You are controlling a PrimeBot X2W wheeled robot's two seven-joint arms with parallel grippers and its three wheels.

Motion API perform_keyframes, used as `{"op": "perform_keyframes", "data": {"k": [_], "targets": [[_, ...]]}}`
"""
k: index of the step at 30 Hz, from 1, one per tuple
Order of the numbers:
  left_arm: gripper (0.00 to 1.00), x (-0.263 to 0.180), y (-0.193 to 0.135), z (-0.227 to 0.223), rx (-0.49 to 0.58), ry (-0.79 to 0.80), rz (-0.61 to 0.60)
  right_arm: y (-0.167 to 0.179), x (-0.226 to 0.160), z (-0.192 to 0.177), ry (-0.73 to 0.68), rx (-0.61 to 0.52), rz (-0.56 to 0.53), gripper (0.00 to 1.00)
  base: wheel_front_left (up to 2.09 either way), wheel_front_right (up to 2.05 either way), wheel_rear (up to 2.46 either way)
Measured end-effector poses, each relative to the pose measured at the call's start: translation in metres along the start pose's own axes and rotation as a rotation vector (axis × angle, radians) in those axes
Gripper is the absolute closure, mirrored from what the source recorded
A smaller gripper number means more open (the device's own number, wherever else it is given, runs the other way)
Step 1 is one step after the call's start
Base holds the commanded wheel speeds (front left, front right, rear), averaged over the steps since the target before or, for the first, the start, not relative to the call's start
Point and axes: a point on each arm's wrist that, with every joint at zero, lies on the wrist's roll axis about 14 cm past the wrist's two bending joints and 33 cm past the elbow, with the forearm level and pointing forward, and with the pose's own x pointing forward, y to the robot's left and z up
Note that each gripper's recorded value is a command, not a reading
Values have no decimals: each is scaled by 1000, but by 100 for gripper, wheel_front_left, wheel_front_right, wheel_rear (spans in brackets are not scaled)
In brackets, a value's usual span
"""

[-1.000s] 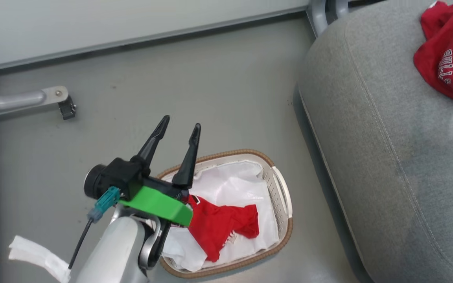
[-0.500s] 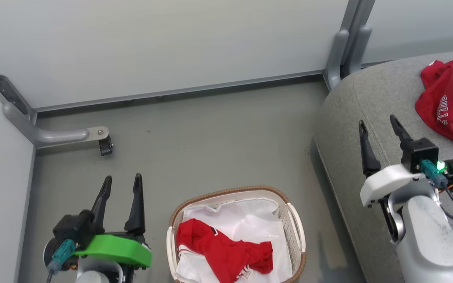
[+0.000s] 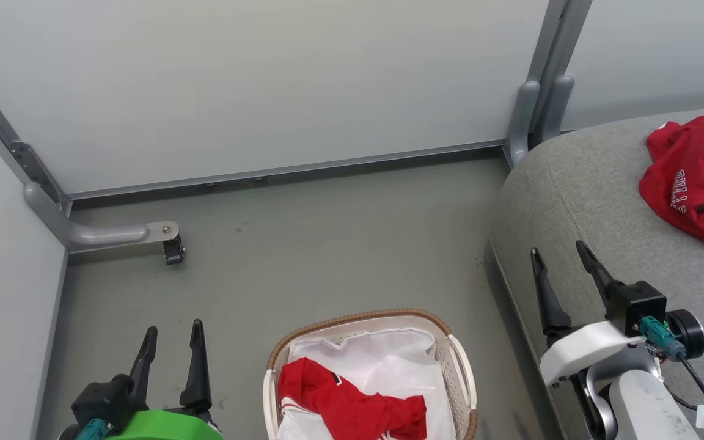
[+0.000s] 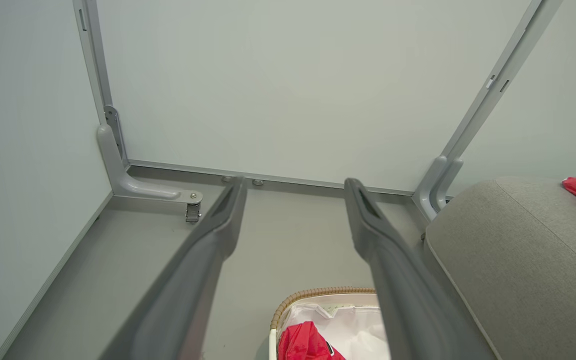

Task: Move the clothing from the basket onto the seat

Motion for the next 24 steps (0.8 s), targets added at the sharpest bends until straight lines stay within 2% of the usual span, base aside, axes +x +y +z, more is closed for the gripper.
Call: {"op": "perform_keyframes", "data": {"k": [10,24], "targets": [[0,-2,-2,0,-2,-1,-2,13,-11,-10,27,45,28,0,0,0,0],[0,-4,0,-2,-3,6,5,20,-11,-14,41,52,47,0,0,0,0]]}}
